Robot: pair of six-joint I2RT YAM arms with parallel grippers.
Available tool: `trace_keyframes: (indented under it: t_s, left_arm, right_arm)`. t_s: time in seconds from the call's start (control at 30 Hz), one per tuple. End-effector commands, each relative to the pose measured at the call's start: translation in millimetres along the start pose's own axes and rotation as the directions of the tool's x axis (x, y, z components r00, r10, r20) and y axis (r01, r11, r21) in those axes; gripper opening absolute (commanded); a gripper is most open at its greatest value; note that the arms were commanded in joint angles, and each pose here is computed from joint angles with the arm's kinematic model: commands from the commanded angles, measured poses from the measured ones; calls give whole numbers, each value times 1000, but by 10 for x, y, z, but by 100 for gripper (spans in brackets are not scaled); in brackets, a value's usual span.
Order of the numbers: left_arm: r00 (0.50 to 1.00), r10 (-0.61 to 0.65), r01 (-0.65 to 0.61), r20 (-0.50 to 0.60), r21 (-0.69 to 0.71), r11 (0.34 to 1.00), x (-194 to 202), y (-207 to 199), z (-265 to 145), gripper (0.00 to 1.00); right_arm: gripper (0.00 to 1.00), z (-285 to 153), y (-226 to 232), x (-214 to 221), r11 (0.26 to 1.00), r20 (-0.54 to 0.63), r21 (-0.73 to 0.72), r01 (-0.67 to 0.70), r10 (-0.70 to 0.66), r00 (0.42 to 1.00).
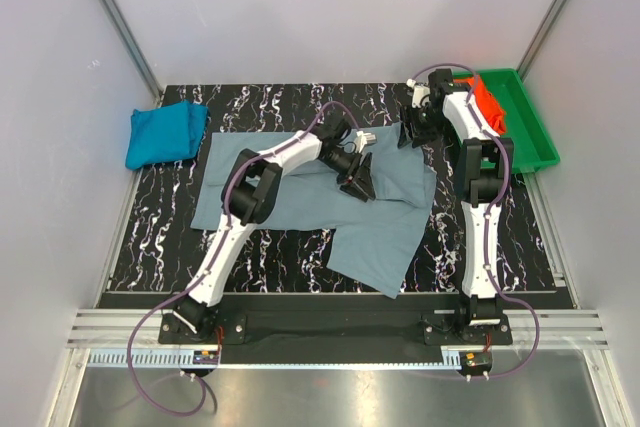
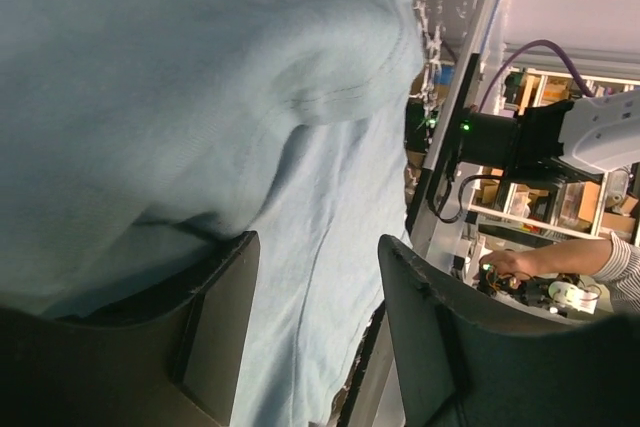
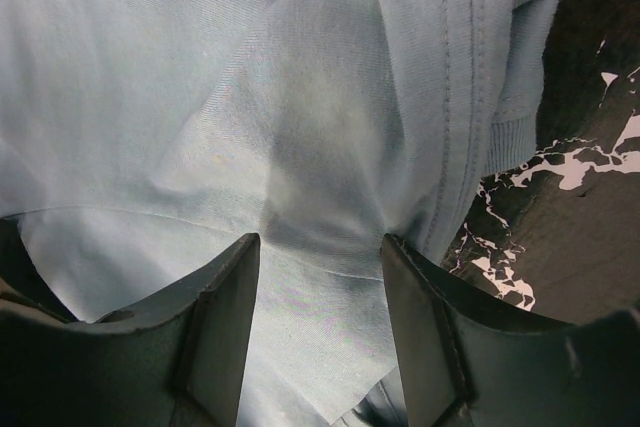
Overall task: Fold and stack the t-shirts
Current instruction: Fold the tshirt
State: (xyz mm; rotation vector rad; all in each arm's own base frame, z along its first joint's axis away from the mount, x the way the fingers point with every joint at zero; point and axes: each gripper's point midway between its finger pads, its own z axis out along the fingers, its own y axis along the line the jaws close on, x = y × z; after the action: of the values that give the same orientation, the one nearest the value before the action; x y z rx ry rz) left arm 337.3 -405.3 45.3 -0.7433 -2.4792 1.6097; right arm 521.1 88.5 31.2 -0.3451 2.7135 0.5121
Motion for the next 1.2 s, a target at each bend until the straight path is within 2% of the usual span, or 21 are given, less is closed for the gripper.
trace_keyframes:
  t_s: [0.0, 0.3, 0.47, 0.7, 0.93, 1.17]
  left_arm:
    - [996, 75, -71, 54, -63, 995, -196, -53, -187, 56]
    - [993, 94, -80, 70, -179, 981, -247, 134, -298, 54]
    - [994, 88, -75, 72, -168, 983, -256, 134, -273, 53]
    - [992, 110, -100, 66, -142, 985, -160, -204, -307, 52]
    - [994, 111, -108, 11, -140, 984, 2, -218, -64, 53]
    - [985, 169, -164, 17, -176, 971, -156, -164, -13, 52]
  right_arm:
    - [59, -55, 60, -97, 1000, 33, -2, 31, -31, 999]
    - [59, -41, 65, -79, 999, 26, -4, 32, -32, 999]
    - [59, -21, 50, -67, 1000, 23, 0, 31, -31, 999]
    - [59, -11, 67, -76, 1000, 25, -2, 31, -31, 999]
    - [59, -13, 109, -95, 999, 29, -4, 40, -40, 999]
    - [59, -45, 114, -31, 999, 15, 0, 44, -44, 999]
